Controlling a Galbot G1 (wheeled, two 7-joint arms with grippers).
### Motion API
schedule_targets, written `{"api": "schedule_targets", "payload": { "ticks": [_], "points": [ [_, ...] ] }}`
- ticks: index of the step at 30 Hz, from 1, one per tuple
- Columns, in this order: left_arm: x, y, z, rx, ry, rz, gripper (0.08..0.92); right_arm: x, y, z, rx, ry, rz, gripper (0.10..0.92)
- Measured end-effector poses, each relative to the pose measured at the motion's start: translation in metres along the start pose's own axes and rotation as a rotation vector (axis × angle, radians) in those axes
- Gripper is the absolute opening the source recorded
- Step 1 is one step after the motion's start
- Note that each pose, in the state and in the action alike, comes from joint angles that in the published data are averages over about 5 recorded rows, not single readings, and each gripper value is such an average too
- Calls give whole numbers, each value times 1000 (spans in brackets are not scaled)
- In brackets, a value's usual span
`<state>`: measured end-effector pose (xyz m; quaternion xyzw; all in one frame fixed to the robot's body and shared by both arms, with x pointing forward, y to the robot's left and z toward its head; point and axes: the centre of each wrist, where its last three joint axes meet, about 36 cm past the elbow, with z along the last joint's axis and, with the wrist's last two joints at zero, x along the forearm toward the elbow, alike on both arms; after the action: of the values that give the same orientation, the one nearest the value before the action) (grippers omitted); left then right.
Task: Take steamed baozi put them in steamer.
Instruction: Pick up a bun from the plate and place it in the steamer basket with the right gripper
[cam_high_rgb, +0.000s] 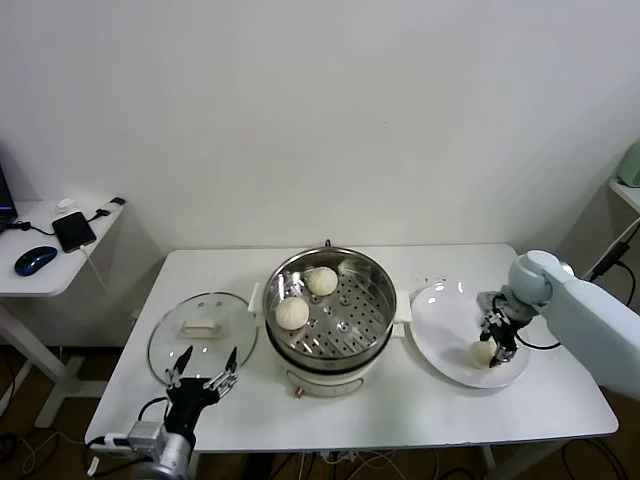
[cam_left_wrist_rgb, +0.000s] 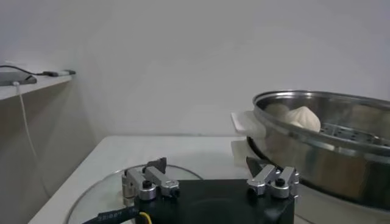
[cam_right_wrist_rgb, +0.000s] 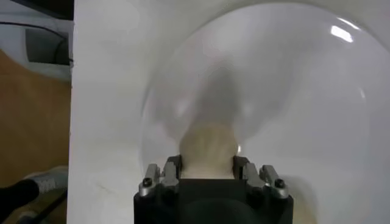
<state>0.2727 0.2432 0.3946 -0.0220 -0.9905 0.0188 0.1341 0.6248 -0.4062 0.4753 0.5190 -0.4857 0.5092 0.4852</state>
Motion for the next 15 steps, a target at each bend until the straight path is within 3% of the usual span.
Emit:
{"api": "schedule_targets", "payload": {
  "ticks": [7,15],
  "points": [
    [-4,-1,-2,-15,-9,-9,823,42,-13,-9,7,-11,37,535],
    [-2,1,-1,-41,-11,-30,823,127,-51,-58,73,-57,103,535]
  ]
}}
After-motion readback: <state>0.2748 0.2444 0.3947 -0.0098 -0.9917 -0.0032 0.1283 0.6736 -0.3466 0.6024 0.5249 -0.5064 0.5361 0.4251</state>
